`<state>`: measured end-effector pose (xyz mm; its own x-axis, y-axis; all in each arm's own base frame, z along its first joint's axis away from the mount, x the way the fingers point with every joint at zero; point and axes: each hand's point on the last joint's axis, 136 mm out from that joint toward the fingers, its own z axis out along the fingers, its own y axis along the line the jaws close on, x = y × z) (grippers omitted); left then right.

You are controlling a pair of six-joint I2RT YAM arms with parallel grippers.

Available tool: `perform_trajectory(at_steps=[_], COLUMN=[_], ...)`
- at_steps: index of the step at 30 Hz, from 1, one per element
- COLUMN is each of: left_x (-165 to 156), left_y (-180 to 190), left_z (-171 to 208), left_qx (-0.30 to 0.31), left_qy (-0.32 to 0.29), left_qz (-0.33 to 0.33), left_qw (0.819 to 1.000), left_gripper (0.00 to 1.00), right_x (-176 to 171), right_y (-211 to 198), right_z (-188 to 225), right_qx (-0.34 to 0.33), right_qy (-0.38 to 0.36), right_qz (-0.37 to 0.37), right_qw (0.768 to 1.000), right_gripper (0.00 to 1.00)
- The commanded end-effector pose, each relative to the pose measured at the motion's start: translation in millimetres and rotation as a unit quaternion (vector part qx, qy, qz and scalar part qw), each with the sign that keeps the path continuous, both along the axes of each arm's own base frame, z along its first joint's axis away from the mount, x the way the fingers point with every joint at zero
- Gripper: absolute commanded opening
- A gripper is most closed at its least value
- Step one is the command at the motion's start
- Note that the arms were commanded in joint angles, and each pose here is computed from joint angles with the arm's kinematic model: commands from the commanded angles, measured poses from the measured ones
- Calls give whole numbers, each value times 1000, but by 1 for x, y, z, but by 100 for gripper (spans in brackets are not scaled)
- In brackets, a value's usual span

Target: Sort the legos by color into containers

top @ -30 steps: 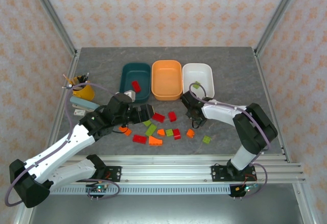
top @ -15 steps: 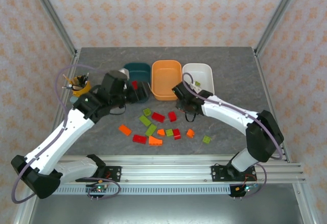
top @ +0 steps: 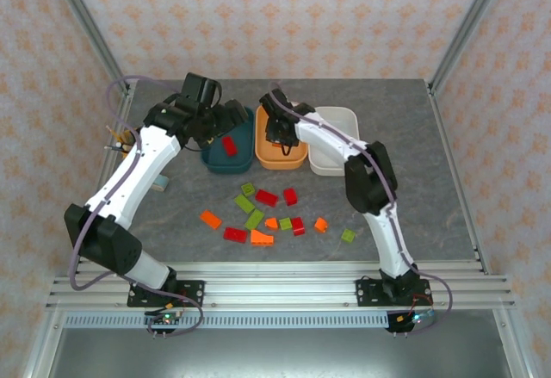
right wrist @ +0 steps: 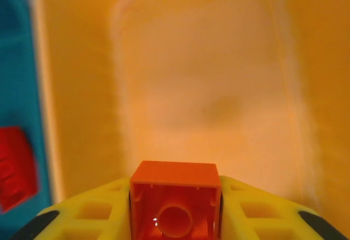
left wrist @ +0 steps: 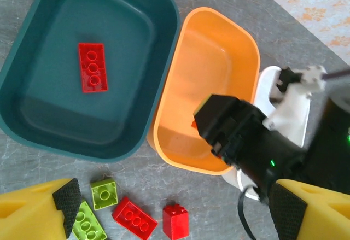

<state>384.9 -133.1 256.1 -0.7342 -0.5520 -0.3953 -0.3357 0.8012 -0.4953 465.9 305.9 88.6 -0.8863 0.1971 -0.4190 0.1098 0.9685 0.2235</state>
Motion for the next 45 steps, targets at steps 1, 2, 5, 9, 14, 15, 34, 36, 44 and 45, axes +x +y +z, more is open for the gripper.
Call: perform_trajectory(at_steps=[1,2,5,9,14,15,34,36,44,45], left_x=[-9,-10,-18,-30,-52,-56,-149,-158,-190,-192], left_y=[4,5,8,15,22,23,33,37,57,56], left_z=[-5,-8,-12,-16,-31,-34,-123,-129,-156,-160], left_qx=[4,4,6,12,13,13,27,32,29,26], left_qy=[28,31,39,47,67,72,168,174,201,204], left_qz=[1,3,9,15,24,26,51,62,131,136], left_qw=[1000,999,999,999,997,997,984,982,970,969], left_gripper=[91,91,91,90,88,88,80,79,77,77], right_x=[0,3,7,8,0,-4,-198,-213,-248,-249], right_y=[-9,-8,-9,-7,-9,-9,-27,-23,3,6], right_z=[-15,-18,-16,11,75,87,137,134,124,123], right_qx=[-32,-32,-33,-21,3,7,98,97,144,154], right_qy=[43,46,47,28,-31,-44,-156,-164,-192,-192], right_qz=[21,24,27,35,43,47,218,242,299,299], right_qw=[998,998,998,999,999,998,958,952,924,922], right_gripper=[39,42,50,59,60,60,60,60,64,65])
